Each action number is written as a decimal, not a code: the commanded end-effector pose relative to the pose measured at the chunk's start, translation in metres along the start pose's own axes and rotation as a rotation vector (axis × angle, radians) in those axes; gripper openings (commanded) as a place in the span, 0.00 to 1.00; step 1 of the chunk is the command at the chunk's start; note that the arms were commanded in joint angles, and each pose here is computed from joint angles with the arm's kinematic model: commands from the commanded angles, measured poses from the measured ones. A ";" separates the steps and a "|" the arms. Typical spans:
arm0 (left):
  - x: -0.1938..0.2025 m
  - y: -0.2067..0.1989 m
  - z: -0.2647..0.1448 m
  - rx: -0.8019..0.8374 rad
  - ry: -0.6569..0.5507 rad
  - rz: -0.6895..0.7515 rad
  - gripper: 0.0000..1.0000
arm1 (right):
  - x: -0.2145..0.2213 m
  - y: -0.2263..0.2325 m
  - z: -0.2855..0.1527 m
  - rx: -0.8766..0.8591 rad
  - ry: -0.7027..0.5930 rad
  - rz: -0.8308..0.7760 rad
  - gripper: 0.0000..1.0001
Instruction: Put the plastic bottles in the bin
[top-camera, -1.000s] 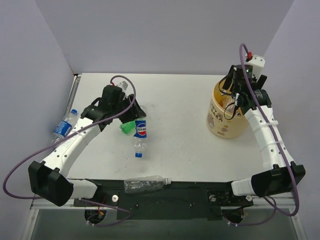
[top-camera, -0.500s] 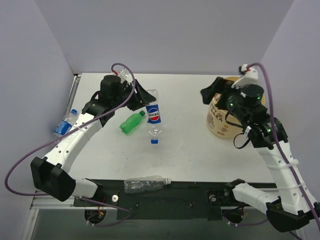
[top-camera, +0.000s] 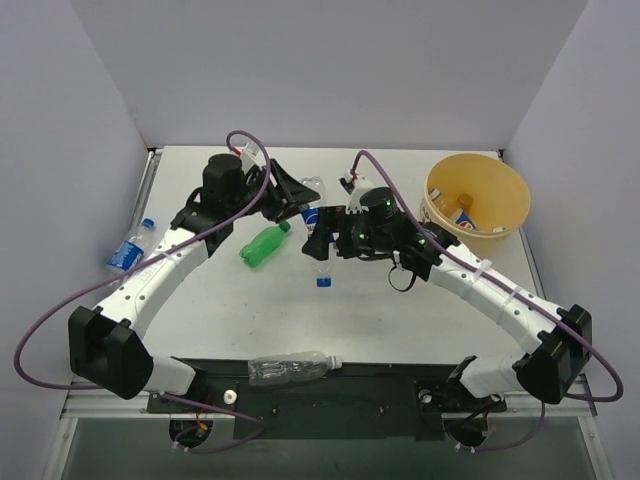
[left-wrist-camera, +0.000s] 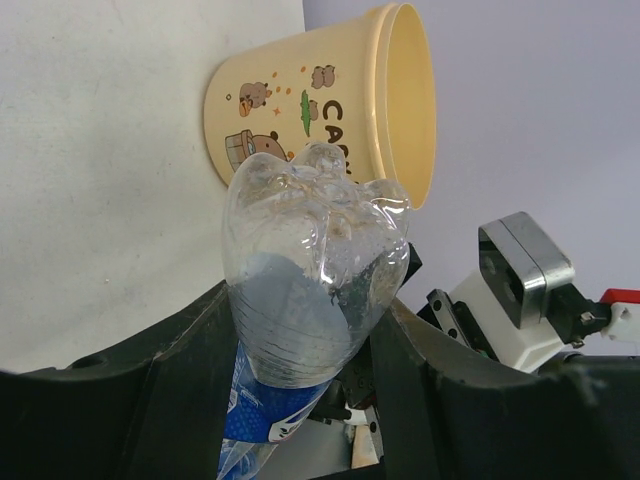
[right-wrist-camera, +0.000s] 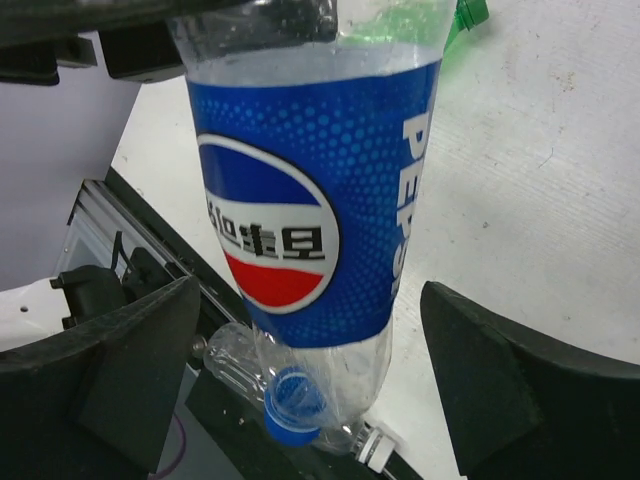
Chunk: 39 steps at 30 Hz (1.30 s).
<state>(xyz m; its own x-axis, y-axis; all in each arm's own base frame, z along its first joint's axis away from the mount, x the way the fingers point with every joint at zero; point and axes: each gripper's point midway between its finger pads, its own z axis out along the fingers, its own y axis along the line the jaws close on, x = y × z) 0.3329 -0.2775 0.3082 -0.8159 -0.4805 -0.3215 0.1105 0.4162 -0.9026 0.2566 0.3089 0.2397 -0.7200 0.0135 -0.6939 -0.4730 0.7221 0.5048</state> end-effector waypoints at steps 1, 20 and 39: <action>-0.004 -0.022 -0.008 0.081 -0.015 0.023 0.46 | -0.028 0.021 0.009 -0.061 -0.073 0.005 0.79; -0.006 0.094 -0.033 -0.461 0.010 0.286 0.96 | -0.141 -0.135 -0.168 0.628 -0.519 0.078 0.19; -0.036 0.233 -0.026 -0.960 0.158 0.664 0.95 | -0.150 -0.286 -0.236 1.243 -0.501 0.199 0.77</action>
<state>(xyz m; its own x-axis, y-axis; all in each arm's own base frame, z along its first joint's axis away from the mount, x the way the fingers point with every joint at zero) 0.3596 -0.1474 0.1166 -0.8404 0.0469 -0.5399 0.0816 0.9958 -0.0406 0.3913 -0.0514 0.3024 -0.3612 0.2591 -0.8958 0.5315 0.8465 0.0306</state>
